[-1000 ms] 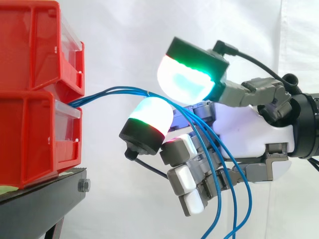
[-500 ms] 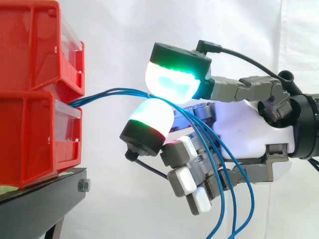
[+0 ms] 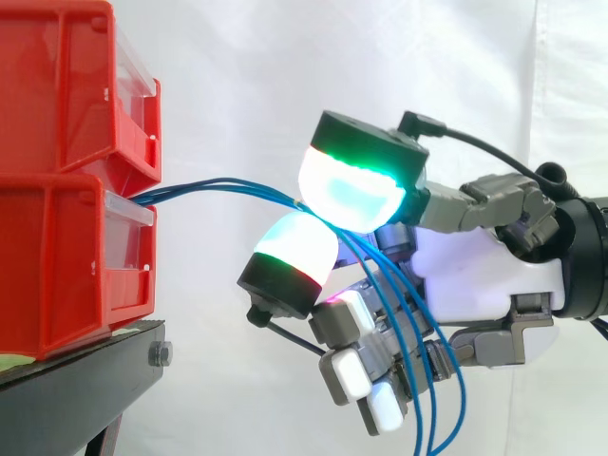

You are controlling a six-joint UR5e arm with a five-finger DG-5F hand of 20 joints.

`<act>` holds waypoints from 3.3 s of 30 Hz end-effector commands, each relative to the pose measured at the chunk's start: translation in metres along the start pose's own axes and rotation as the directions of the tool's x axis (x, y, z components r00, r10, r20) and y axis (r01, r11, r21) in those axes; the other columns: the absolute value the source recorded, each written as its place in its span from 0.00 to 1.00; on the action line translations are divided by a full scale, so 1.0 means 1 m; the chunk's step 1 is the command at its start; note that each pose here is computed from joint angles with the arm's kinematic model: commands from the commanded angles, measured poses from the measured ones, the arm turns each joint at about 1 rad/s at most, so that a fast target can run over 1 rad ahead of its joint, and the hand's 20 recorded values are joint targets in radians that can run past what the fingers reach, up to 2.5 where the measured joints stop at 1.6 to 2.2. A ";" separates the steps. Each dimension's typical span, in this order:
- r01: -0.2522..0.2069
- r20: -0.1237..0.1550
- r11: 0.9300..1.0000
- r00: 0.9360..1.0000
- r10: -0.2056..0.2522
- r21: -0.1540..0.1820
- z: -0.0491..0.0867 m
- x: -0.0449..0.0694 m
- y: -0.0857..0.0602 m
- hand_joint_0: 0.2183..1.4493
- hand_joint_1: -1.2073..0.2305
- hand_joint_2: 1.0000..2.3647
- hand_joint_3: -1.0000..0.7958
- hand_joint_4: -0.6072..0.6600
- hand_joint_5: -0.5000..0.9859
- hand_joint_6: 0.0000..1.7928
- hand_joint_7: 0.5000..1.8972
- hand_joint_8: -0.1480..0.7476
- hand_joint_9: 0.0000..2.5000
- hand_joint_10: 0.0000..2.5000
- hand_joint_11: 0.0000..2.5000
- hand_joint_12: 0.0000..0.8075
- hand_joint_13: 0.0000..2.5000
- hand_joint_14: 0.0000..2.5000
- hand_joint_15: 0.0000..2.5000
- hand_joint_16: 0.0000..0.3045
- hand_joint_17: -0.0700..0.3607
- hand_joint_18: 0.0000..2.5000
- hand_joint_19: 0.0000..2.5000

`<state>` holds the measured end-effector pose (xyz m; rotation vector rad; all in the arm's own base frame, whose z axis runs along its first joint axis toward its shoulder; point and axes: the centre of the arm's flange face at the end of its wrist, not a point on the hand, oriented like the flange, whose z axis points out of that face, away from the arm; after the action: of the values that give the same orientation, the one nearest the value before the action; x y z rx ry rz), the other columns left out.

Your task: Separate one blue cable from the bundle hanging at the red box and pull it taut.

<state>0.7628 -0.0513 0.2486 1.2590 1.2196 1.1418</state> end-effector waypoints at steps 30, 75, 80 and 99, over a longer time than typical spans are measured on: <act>-0.006 0.035 0.999 0.999 0.007 -0.042 0.002 -0.003 -0.003 0.39 0.22 0.01 0.41 0.44 0.22 0.50 0.59 0.55 0.40 0.01 0.36 0.47 0.41 0.01 0.22 0.15 0.40 0.40 0.20; -0.005 0.041 0.999 0.999 0.007 -0.039 0.002 0.000 -0.004 0.42 0.17 0.00 0.28 0.47 0.23 0.51 0.60 0.53 0.43 0.01 0.38 0.44 0.41 0.01 0.22 0.15 0.40 0.40 0.17; -0.005 0.042 0.999 0.999 0.007 -0.039 0.002 0.000 -0.004 0.33 0.13 0.00 0.28 0.49 0.24 0.51 0.58 0.54 0.44 0.01 0.39 0.44 0.42 0.01 0.23 0.15 0.40 0.40 0.18; -0.005 0.044 0.999 0.999 0.006 -0.036 0.001 -0.001 -0.004 0.30 0.41 0.00 0.28 0.57 0.26 0.44 0.52 0.55 0.48 0.01 0.38 0.46 0.45 0.01 0.23 0.16 0.41 0.42 0.21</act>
<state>0.7640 -0.0520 0.2446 1.2542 1.1588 1.1303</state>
